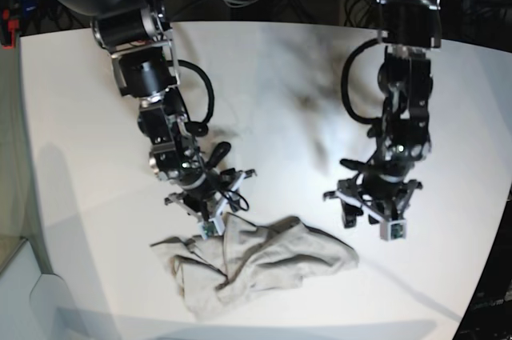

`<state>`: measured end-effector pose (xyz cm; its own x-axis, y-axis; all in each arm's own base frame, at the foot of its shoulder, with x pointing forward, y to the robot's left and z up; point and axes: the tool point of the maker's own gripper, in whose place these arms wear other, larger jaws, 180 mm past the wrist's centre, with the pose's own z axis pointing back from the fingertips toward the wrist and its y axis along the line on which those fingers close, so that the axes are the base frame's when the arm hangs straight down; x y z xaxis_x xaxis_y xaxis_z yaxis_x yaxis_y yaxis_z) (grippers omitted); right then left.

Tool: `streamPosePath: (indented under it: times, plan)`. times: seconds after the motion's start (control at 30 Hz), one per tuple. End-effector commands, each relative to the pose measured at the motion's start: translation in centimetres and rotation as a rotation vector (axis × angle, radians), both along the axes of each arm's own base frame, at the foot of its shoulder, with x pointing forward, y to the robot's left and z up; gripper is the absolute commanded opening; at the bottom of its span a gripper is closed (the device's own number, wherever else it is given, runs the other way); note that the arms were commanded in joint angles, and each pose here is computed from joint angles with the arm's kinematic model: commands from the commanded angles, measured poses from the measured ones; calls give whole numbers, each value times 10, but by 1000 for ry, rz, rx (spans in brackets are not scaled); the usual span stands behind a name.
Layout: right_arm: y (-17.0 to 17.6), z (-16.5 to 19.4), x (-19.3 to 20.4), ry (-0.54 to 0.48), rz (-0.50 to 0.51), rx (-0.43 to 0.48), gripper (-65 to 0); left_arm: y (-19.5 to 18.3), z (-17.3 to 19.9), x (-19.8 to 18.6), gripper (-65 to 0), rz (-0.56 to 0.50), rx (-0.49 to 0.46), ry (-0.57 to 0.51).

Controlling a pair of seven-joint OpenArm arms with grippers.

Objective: Layout the t-shirt on the table in an organized manner, then fold the t-shirt properly
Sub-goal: 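Move the left gripper beside the right and pinch the shirt fabric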

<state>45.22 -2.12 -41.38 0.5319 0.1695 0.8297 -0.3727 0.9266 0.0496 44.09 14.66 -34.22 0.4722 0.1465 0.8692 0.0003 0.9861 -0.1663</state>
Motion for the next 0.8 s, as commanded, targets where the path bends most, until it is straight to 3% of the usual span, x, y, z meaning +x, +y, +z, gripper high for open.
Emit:
streamPosePath:
  times: [0.0,0.1,0.3,0.43,0.77]
  plan:
    - [7,26,17,-73,12,29,-406,1,15,17,-357,2,4,-41]
    - [7,26,17,-73,12,29,-406,-4,8,35,-357,-11,17,-36]
    - [6,26,17,-73,12,26,-406,-37,7,51,-357,-99,83,-171]
    - [4,24,16,-60,12,18,-406,-43,-25,53,-357,-125,116,-94]
    - [-16,17,15,-35,0,-24,-406,-53,-29,61,-357,-115,107,-148]
